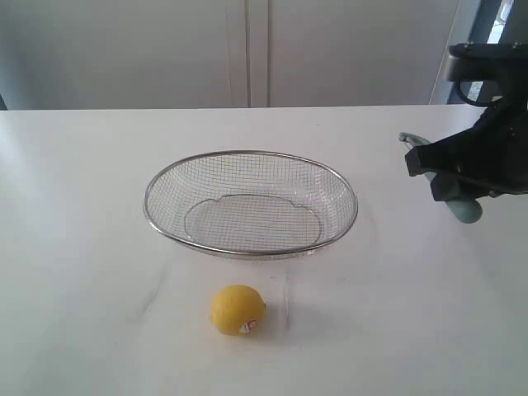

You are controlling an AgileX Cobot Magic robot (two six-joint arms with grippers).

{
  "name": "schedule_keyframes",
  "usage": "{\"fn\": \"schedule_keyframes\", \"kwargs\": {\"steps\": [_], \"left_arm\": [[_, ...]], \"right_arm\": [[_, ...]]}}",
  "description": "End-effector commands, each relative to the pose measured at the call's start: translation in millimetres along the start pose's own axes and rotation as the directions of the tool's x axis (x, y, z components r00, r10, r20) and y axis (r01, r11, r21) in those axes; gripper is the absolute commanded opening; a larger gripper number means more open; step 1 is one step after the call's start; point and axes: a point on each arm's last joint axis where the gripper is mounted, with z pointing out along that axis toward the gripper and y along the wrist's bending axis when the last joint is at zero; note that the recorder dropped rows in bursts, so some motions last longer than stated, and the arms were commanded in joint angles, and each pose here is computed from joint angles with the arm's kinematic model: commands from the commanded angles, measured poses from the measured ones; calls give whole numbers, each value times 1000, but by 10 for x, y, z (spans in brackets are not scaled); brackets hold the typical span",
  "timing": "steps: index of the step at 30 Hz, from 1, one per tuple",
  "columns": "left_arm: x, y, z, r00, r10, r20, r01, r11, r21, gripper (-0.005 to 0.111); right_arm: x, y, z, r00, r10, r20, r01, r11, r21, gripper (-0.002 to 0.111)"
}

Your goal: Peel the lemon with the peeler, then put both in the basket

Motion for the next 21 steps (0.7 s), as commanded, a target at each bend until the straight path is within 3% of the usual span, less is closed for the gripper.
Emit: {"fn": "schedule_keyframes", "kwargs": {"steps": [1,5,10,17,21], "left_arm": [[-161,-8,12,978,-23,-207,25,1000,6,0],[-287,-12,65,909,-21,-416,27,1000,9,0],[-416,-40,163,832,8,-555,23,999,49,0],[-526,-171,400,695,189,-694,16,961,277,0],[-577,-288,551,626,363,-690,39,870,492,0]], "right_arm": [[-11,-20,-22,1000,-5,24,5,1000,4,0],[-14,-20,-22,1000,-5,27,5,1000,4,0],[-14,-20,-22,1000,-5,27,5,1000,4,0],[-24,-23,-22,999,-8,38,8,1000,7,0],[-24,-23,-22,999,-8,38,8,1000,7,0]]}}
